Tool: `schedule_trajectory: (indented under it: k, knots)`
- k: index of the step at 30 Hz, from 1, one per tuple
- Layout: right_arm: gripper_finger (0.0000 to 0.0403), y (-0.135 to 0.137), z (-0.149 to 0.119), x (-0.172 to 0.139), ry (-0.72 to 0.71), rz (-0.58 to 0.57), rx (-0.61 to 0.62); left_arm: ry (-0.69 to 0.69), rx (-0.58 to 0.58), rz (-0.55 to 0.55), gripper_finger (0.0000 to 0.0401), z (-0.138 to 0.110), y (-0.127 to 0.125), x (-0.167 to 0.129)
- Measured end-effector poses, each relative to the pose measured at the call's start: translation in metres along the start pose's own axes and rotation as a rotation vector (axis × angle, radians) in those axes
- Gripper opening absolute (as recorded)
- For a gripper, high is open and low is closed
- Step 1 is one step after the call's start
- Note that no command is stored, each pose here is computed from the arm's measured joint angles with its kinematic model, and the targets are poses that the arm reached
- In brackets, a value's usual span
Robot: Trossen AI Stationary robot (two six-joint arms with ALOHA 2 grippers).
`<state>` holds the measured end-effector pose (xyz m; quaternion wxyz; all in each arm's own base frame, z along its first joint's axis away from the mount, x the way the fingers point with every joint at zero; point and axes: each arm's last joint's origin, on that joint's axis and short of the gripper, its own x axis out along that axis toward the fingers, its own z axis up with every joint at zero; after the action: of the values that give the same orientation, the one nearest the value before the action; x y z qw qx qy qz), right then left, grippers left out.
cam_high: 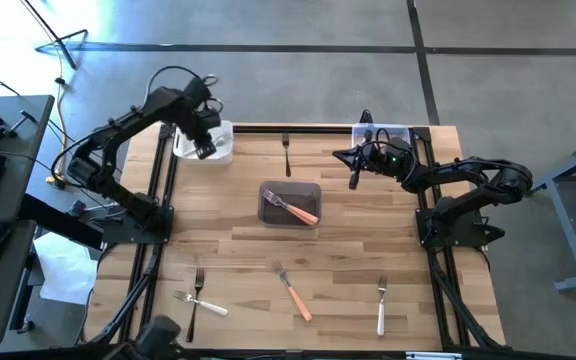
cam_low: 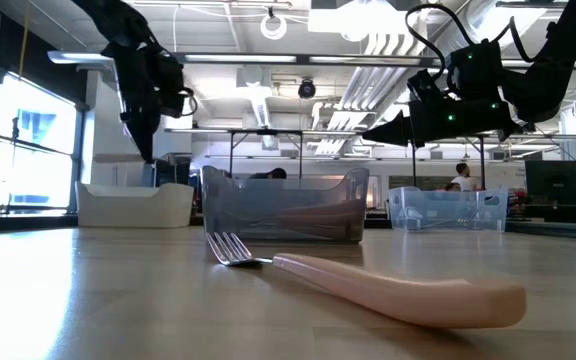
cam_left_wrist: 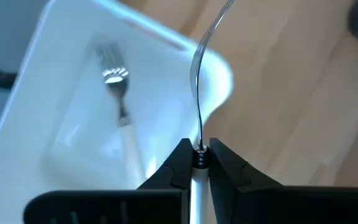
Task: Sort silverware by color (type)
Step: Put the top white fork into the white bin
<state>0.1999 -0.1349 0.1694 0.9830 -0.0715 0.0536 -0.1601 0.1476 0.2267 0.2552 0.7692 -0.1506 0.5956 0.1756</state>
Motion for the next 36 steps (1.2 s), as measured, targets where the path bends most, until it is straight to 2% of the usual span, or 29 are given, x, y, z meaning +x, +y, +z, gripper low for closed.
schedule_trajectory:
  k: [7, 10, 14, 23, 36]
  knots:
    - [0.0, 0.0, 0.0, 0.0, 0.0, 0.0, 0.0, -0.033, -0.019, 0.032, 0.0012, -0.001, 0.026, 0.01]
    - [0.0, 0.0, 0.0, 0.0, -0.001, 0.0, -0.007, -0.014, -0.041, -0.003, 0.0012, 0.002, 0.034, 0.021]
    - [0.0, 0.0, 0.002, 0.0, -0.016, -0.003, -0.013, 0.019, -0.073, -0.049, 0.0012, 0.004, 0.038, 0.032]
    - [0.0, 0.0, 0.002, 0.0, -0.018, -0.003, -0.013, 0.058, -0.189, 0.038, 0.0012, 0.011, 0.051, 0.056]
    - [0.0, 0.0, 0.002, 0.0, -0.017, -0.004, -0.013, 0.127, -0.218, 0.038, 0.0012, 0.01, 0.063, 0.088]
